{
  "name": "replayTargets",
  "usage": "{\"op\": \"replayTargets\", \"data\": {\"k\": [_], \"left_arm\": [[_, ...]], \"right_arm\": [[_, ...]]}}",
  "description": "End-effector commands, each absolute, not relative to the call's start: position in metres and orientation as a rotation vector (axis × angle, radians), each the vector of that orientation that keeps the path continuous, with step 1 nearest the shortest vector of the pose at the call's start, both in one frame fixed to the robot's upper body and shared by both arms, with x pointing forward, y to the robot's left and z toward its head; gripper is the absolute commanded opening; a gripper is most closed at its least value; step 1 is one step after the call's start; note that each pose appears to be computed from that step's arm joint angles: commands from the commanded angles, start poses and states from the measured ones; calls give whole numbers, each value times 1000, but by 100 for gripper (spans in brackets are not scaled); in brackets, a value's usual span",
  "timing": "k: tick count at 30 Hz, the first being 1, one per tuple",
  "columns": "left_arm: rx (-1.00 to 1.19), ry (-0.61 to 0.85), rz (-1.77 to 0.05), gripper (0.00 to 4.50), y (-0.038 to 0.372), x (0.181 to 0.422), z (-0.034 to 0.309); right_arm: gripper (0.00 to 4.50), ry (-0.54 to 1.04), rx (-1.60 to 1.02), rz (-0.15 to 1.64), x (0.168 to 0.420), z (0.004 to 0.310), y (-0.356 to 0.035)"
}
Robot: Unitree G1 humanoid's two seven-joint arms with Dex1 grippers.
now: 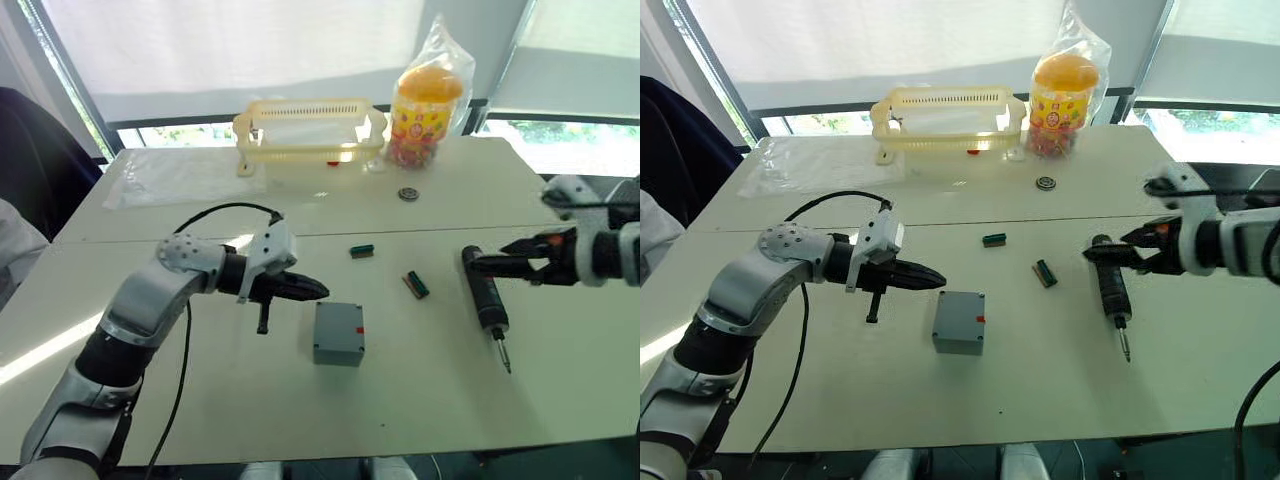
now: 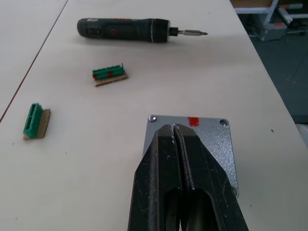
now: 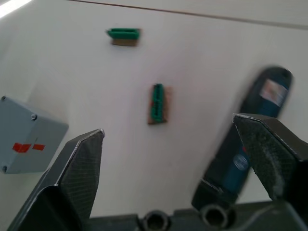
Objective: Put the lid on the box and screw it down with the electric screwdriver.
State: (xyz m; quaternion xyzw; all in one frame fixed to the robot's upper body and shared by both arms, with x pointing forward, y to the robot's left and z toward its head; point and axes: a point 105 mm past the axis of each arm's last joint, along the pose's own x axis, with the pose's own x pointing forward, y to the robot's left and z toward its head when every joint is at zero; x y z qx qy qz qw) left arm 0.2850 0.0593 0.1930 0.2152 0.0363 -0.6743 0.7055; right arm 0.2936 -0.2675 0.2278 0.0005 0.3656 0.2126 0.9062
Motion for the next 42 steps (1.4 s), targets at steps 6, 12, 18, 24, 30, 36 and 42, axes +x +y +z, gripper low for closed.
{"op": "replayTargets", "data": {"k": [6, 12, 18, 24, 30, 36, 42], "left_arm": [[461, 3, -1499, 0, 40, 272, 193], [476, 2, -1489, 0, 43, 260, 193], [513, 25, -1485, 0, 46, 249, 190], [502, 36, -1468, 0, 45, 248, 189], [498, 48, -1454, 0, 46, 249, 186], [493, 59, -1437, 0, 51, 254, 184], [501, 104, -1439, 0, 62, 272, 181]], "right_arm": [[447, 1030, 115, 342, 291, 198, -289], [447, 1125, 81, 284, 296, 182, -293], [447, 1204, 72, 247, 298, 162, -297], [447, 1234, 36, 209, 309, 138, -298], [215, 1289, -36, 197, 306, 121, -298], [178, 1210, 58, 110, 311, 126, -305], [178, 714, 312, -44, 351, 198, -314]]}}
